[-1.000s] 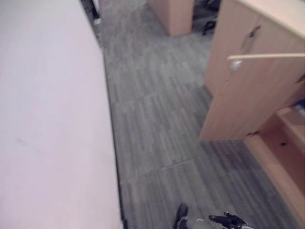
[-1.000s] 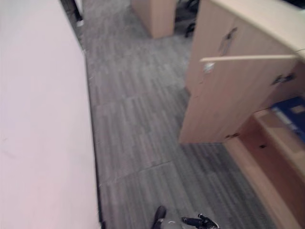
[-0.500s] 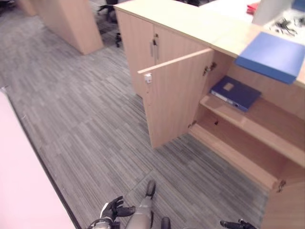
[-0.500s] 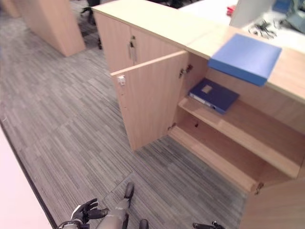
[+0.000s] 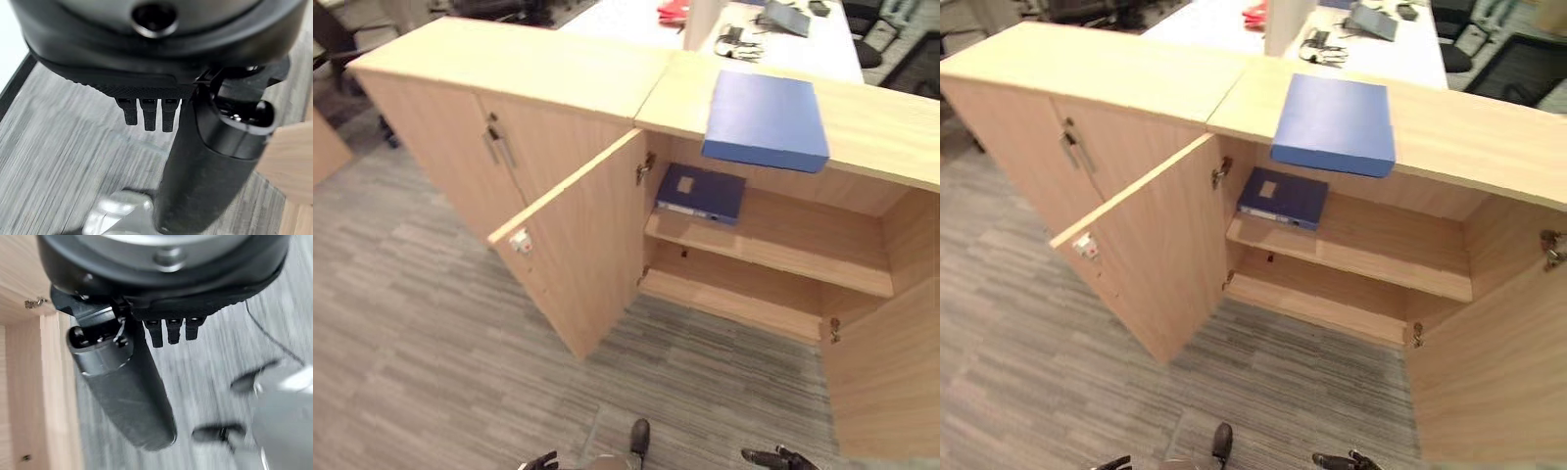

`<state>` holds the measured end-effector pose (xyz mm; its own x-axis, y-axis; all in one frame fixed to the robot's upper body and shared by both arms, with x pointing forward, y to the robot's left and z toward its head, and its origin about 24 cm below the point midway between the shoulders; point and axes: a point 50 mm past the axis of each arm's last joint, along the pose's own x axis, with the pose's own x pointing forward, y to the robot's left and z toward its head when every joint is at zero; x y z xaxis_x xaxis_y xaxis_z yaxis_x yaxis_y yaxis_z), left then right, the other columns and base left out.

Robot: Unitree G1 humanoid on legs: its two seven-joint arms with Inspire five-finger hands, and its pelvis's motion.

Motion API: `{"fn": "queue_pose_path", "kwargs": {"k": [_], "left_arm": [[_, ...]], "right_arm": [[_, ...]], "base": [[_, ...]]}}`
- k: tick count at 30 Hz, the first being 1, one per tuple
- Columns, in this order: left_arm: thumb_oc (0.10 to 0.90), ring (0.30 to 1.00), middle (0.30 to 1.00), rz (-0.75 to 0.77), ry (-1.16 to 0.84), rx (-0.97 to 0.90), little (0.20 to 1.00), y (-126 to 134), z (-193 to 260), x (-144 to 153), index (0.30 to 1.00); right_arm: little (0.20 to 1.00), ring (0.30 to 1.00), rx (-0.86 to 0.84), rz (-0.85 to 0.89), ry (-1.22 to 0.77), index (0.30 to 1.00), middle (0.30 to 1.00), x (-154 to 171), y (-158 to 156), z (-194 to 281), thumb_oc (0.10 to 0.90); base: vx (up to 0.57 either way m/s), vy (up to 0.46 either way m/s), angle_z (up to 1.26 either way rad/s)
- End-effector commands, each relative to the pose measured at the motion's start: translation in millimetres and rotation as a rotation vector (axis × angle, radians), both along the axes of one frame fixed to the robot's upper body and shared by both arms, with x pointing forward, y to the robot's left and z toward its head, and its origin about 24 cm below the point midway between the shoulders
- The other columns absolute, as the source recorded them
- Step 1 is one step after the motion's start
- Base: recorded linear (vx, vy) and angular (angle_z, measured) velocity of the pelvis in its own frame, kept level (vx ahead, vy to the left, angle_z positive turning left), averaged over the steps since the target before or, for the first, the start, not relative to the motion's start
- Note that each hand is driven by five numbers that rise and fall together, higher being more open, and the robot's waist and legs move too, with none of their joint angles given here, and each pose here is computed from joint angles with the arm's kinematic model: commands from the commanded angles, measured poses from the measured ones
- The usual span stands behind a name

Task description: Put the empty folder in the office cabinet

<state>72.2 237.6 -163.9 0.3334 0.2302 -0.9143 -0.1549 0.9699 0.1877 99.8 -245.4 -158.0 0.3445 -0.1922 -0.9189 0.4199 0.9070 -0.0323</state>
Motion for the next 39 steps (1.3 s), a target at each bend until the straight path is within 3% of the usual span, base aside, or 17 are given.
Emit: {"fn": "queue_pose_path", "kwargs": {"k": [1,7,10,15,21,25,29,33,39], "left_arm": [[0.8,0.9,0.9,-0.006,0.029,0.043,0.9,15.0,2.1,-12.0,0.9],[0.8,0.9,0.9,0.026,0.08,0.029,0.9,13.6,-0.8,-22.5,0.9],[0.8,0.9,0.9,0.007,0.015,0.036,0.9,10.9,2.4,3.4,0.9],[0.8,0.9,0.9,0.014,-0.009,0.057,0.9,15.3,5.2,10.9,0.9],[0.8,0.9,0.9,0.074,0.072,0.06,0.9,17.7,0.5,-18.3,0.9],[0.8,0.9,0.9,0.049,0.079,0.064,0.9,14.5,-0.3,-17.2,0.9],[0.8,0.9,0.9,-0.056,0.021,0.066,0.9,5.3,1.5,5.9,0.9],[0.8,0.9,0.9,-0.157,-0.077,0.05,0.9,-8.7,6.7,37.1,0.9],[0.8,0.9,0.9,-0.332,-0.384,-0.091,0.9,-45.3,37.3,102.7,0.9]], "right_arm": [[0.9,0.9,-0.066,0.036,-0.065,0.9,0.9,15.6,-20.8,11.3,0.8],[0.9,0.9,-0.049,0.067,-0.122,0.9,0.9,32.2,-9.4,14.0,0.8],[0.9,0.9,-0.045,0.012,-0.127,0.9,0.9,32.7,-9.2,13.9,0.8],[0.9,0.9,-0.04,-0.011,-0.103,0.9,0.9,24.4,-11.1,11.3,0.8],[0.9,0.9,-0.05,-0.002,-0.041,0.9,0.9,6.7,-17.2,7.4,0.8],[0.9,0.9,-0.071,-0.021,-0.05,0.9,0.9,8.2,-24.6,10.2,0.8],[0.9,0.9,-0.095,-0.065,-0.068,0.9,0.9,11.6,-31.9,13.6,0.8],[0.9,0.9,-0.054,-0.221,-0.137,0.9,0.9,15.5,-34.4,15.9,0.8],[0.9,0.9,-0.033,-0.273,-0.131,0.9,0.9,6.3,-34.5,13.5,0.8]], "base": [[0.07,0.151,-0.61],[0.08,0.043,-0.28],[0.28,-0.132,0.09],[0.29,-0.179,0.43],[0.41,-0.383,0.4],[0.18,-0.34,0.26],[0.11,-0.266,0.52],[0.1,-0.193,0.28],[0.09,-0.125,0.22]]}}
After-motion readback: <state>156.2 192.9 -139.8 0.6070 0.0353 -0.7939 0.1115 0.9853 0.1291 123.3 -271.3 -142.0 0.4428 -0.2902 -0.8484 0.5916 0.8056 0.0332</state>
